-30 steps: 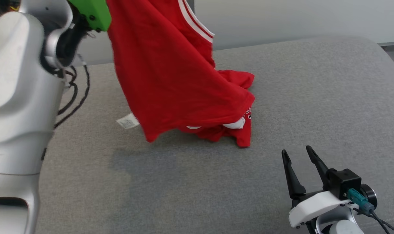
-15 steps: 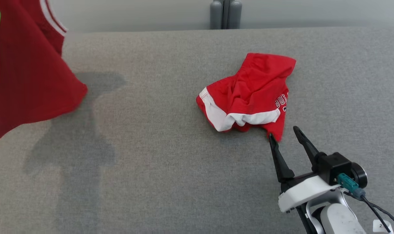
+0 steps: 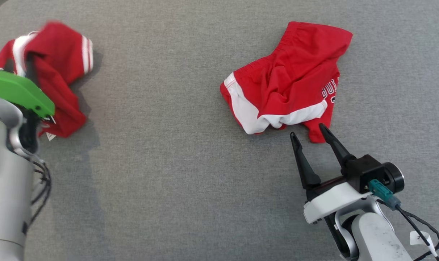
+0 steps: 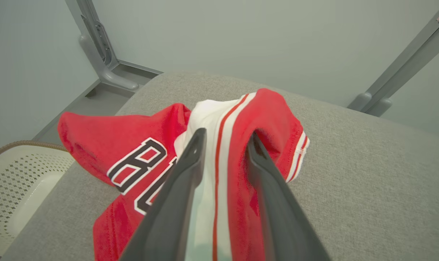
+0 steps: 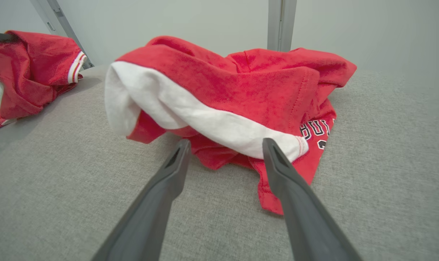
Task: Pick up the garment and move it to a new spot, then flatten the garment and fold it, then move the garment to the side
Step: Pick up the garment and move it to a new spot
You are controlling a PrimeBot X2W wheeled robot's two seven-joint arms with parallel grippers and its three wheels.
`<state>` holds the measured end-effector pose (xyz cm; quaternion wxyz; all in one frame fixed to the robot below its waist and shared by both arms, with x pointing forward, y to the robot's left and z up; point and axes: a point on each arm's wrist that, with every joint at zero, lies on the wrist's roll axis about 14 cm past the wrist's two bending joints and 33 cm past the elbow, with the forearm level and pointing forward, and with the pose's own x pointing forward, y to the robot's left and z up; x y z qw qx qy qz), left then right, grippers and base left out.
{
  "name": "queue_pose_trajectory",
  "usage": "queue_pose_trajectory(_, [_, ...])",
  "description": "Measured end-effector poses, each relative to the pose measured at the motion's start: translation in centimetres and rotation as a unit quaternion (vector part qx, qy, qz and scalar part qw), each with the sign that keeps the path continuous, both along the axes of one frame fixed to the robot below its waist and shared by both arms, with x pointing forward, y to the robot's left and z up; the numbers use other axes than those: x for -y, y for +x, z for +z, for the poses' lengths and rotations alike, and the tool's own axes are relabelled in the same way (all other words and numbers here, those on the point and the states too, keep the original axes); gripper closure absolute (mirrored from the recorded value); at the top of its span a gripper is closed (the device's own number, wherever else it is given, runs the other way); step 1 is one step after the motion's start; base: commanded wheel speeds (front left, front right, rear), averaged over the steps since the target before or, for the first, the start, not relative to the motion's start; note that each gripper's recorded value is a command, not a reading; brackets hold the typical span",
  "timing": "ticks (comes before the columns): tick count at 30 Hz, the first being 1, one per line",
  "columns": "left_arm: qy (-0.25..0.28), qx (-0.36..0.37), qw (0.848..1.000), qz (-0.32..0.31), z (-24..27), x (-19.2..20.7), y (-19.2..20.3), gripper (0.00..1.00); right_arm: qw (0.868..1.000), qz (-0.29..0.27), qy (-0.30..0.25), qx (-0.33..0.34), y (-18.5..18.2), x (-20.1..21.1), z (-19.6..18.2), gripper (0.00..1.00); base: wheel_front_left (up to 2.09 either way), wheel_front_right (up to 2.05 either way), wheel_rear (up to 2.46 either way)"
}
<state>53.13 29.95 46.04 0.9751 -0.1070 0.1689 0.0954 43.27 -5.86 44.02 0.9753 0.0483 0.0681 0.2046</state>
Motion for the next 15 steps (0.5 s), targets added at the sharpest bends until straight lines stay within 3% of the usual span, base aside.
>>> queue_pose_trajectory(3, [-0.040, -0.006, 0.999, -0.003, -1.9, 1.9, -0.7, 0.00, 1.000, -0.015, -0.004, 0.000, -0.1, 1.0, 0.1, 0.00, 0.00, 0.00, 0.00])
queue_pose_trajectory(7, [-0.053, 0.009, 0.999, 0.003, -1.9, 2.4, -1.8, 0.00, 1.000, -0.025, -0.005, 0.009, -0.7, 1.8, 0.9, 0.00, 0.00, 0.00, 0.00])
queue_pose_trajectory(15, [-0.066, 0.113, 0.991, -0.010, 1.7, 4.3, -5.0, 0.00, 0.998, -0.056, -0.003, 0.037, -2.7, 3.9, 3.4, 0.00, 0.00, 0.00, 0.00])
